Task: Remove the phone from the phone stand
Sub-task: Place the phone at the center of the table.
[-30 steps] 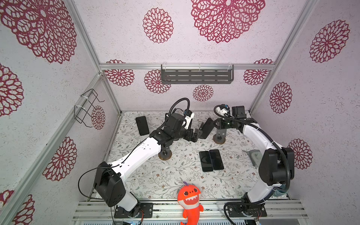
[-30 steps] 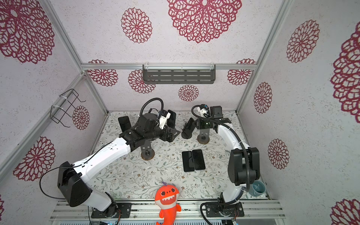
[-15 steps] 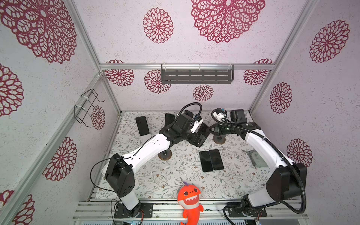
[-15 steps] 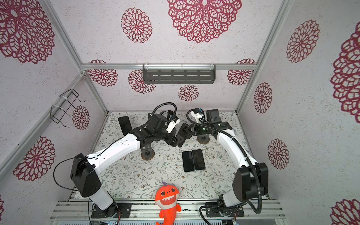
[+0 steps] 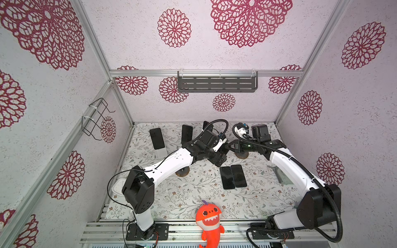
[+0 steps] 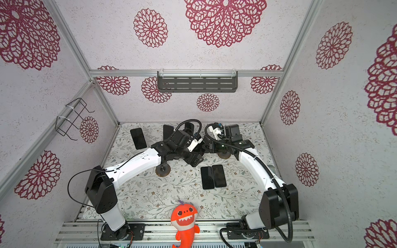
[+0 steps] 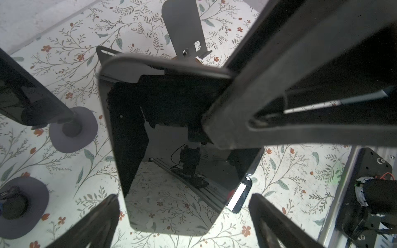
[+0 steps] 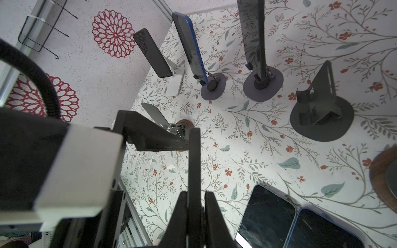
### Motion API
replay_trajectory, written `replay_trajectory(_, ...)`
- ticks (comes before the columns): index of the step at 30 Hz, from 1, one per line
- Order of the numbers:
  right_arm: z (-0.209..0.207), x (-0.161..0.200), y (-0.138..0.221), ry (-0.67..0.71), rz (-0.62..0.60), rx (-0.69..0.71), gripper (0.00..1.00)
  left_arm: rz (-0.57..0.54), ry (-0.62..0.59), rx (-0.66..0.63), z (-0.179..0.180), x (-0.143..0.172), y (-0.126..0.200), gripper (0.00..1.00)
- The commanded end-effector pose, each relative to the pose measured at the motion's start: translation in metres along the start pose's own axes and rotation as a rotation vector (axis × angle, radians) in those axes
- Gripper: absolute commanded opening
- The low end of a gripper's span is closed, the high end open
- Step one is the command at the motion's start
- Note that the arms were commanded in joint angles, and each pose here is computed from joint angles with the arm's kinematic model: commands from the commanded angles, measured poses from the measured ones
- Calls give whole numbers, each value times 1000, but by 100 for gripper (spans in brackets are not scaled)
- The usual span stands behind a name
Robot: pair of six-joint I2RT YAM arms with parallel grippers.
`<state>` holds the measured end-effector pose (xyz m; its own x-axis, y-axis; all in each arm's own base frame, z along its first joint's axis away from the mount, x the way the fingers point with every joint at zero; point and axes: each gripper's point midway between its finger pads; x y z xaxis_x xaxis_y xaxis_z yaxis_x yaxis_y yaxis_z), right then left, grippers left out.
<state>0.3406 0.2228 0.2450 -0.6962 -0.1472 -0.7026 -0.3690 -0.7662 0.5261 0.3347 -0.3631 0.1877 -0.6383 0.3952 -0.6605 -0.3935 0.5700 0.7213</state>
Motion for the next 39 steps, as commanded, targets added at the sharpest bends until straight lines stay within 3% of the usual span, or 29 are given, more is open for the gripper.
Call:
replay_trajectory(1, 27, -24, 15, 63, -91, -55, 8, -14, -24, 6, -6, -8, 2, 100)
replay_trajectory(16, 36, -22, 12, 55, -105, -99, 8, -2, -1, 23, -6, -7, -6, 79)
replay_trajectory(18, 37, -23, 12, 51, -114, -108, 7, -2, 2, 30, -8, -6, -7, 82)
replay_trajectory(22, 38, -23, 12, 49, -122, -119, 7, -4, 5, 40, -9, -6, -8, 100)
replay_trajectory(28, 40, -22, 13, 46, -117, -128, 7, -13, 15, 37, -7, -7, -10, 99)
replay_trajectory(39, 38, -19, 11, 30, -112, -126, 7, -18, 30, 31, -3, -6, -12, 71)
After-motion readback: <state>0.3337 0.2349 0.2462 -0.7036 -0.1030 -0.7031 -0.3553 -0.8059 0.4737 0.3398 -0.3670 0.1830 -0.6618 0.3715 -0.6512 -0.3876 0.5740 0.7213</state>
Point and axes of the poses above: each gripper's point midway between its finger pads, its own y axis back along the fingers, its own z axis along the line the jaws close on, x = y × z, and after that the axes turned 9 degrees about y, right-handed
